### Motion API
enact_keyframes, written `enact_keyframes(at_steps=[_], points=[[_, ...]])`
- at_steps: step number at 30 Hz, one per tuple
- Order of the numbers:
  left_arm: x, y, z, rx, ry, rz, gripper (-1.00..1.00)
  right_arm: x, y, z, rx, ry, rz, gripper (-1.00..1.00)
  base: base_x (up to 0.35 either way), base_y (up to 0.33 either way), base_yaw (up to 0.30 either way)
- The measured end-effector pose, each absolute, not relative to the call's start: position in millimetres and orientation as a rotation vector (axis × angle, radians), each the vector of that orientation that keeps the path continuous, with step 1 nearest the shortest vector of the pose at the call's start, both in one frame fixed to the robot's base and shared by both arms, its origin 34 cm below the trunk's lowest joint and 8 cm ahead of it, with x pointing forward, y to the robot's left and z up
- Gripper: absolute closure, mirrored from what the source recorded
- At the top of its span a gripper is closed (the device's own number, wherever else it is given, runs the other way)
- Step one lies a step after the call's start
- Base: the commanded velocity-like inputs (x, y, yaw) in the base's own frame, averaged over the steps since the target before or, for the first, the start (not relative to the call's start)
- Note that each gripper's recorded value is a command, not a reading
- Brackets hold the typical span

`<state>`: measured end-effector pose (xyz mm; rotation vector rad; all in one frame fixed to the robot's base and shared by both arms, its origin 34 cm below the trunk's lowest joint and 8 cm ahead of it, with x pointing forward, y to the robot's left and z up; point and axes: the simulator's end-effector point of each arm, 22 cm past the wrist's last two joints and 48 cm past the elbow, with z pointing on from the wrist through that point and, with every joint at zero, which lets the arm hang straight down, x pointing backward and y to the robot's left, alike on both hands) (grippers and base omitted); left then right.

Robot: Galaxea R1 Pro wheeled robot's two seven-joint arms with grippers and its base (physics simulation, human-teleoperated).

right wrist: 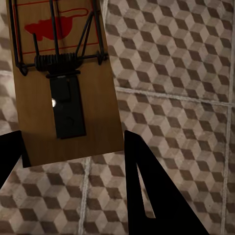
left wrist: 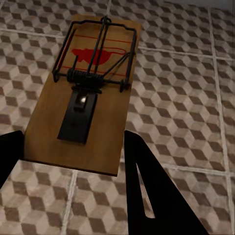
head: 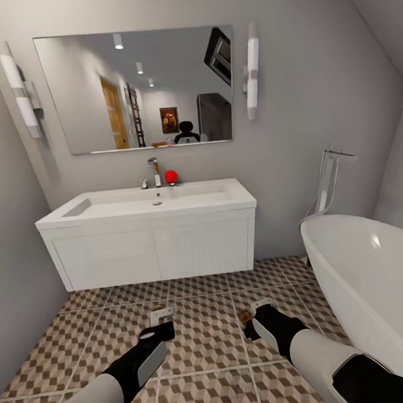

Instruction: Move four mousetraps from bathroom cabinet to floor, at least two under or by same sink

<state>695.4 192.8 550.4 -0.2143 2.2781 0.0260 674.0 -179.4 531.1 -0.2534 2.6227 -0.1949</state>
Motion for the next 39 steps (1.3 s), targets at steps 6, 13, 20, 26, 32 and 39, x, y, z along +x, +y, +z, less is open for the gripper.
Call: enact_keyframes(at_steps=[6,13,20,26,32,39], points=[[693,194,537,-0.202,2.277,0.022,1.00,672,-180,519,-0.253,2.621,-0.194,1.00,0.000,0.000,-0.007],[692,205,531,-0.209,2.276,0.042,1.00,672,-180,515,-0.252,2.618,-0.195,1.00,0.000,0.000,0.000],[690,206,521,-0.211,2.277,0.045,1.00,670,-180,507,-0.253,2.618,-0.195,1.00,0.000,0.000,0.000],[687,206,509,-0.210,2.277,0.044,1.00,668,-180,494,-0.252,2.617,-0.195,1.00,0.000,0.000,0.000],[684,206,496,-0.209,2.276,0.044,1.00,668,-180,482,-0.249,2.603,-0.193,1.00,0.000,0.000,0.000],[681,205,481,-0.207,2.276,0.044,1.00,671,-182,471,-0.236,2.573,-0.190,1.00,0.000,0.000,0.000]])
